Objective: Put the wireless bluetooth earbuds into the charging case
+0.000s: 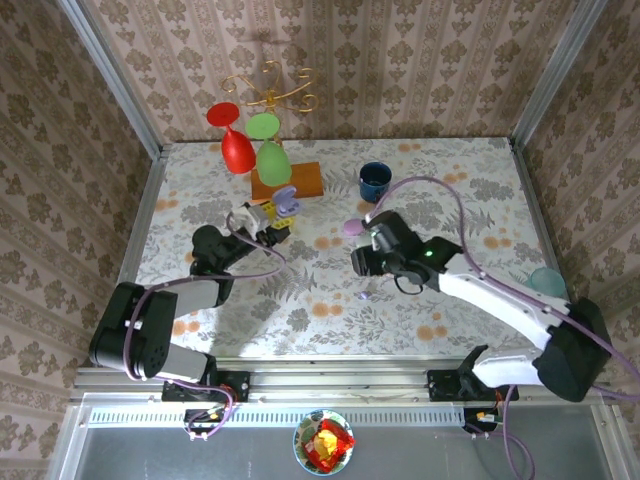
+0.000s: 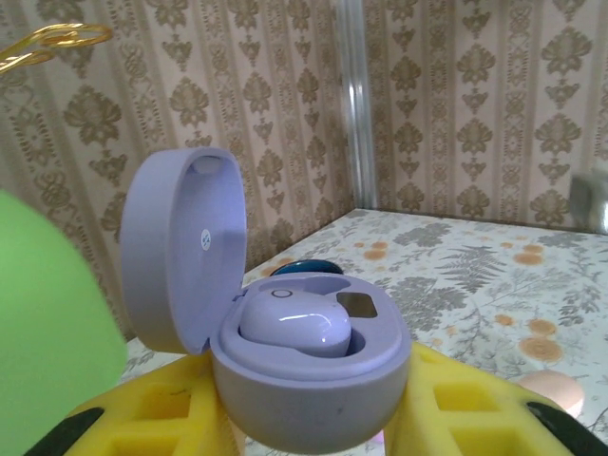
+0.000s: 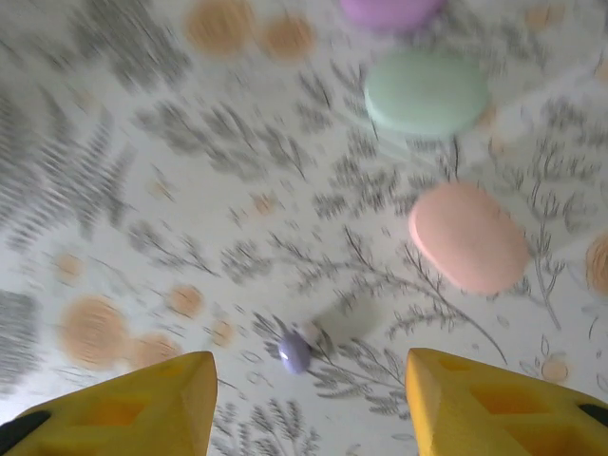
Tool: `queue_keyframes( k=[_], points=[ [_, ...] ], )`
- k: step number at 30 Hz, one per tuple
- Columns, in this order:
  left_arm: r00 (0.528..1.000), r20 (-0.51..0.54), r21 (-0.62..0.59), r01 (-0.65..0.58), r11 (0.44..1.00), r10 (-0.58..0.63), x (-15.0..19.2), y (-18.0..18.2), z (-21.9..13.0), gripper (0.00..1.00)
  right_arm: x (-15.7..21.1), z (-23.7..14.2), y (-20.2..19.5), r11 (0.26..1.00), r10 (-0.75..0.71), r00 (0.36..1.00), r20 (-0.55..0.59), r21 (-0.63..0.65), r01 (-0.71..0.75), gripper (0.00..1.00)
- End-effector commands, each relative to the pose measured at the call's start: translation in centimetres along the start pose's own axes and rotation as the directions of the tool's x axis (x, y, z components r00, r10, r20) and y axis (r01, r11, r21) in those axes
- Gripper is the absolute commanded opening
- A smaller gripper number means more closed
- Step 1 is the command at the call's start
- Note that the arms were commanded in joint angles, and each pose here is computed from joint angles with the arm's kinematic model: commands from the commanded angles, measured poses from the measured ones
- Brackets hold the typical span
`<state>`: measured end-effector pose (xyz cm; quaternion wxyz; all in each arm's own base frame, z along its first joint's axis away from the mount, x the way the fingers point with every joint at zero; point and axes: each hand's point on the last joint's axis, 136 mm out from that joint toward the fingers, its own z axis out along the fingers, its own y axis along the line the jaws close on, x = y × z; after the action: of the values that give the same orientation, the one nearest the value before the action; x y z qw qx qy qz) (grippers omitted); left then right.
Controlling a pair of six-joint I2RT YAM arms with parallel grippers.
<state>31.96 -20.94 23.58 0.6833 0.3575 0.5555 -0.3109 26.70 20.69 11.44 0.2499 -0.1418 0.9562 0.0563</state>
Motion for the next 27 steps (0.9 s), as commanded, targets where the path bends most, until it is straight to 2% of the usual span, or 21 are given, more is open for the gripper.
queue_keyframes(
  k=[1, 3, 8, 12, 16, 19, 27],
  points=[
    [1.000, 0.026, -0.015, 0.000, 1.000, 0.000, -0.7, 0.4, -0.6, 0.35, 3.0, 2.4, -1.1, 0.997, 0.015, 0.993, -0.116, 0.076, -0.006, 0.56],
    [1.000, 0.025, -0.015, 0.002, 1.000, -0.001, -0.7, 0.4, -0.8, 0.35, 3.2, 3.8, 0.9, 1.000, 0.009, 0.989, -0.146, -0.019, -0.012, 0.56],
    [1.000, 0.023, 0.003, 0.018, 1.000, -0.018, -0.6, 0.0, -0.8, 0.35, 2.5, 6.3, 2.7, 0.996, -0.035, 0.983, -0.182, -0.083, 0.020, 0.57],
    [1.000, 0.024, 0.012, 0.020, 1.000, -0.020, -0.6, -0.3, -0.9, 0.35, 2.4, 8.0, 3.3, 0.987, -0.027, 0.976, -0.217, -0.160, -0.008, 0.57],
    [0.999, 0.025, 0.015, 0.019, 1.000, -0.020, -0.7, -0.5, -1.0, 0.35, 2.3, 8.9, 3.5, 0.980, -0.054, 0.969, -0.239, -0.201, 0.005, 0.57],
    [0.999, 0.028, 0.016, 0.020, 1.000, -0.021, -0.8, -0.5, -1.0, 0.35, 3.5, 9.5, 3.3, 0.970, -0.052, 0.952, -0.301, -0.240, -0.023, 0.57],
    [0.999, 0.042, -0.002, 0.007, 1.000, -0.007, -1.5, -0.5, -1.2, 0.35, 6.1, 8.8, 3.6, 0.944, -0.069, 0.921, -0.382, -0.324, -0.064, 0.56]
  ],
)
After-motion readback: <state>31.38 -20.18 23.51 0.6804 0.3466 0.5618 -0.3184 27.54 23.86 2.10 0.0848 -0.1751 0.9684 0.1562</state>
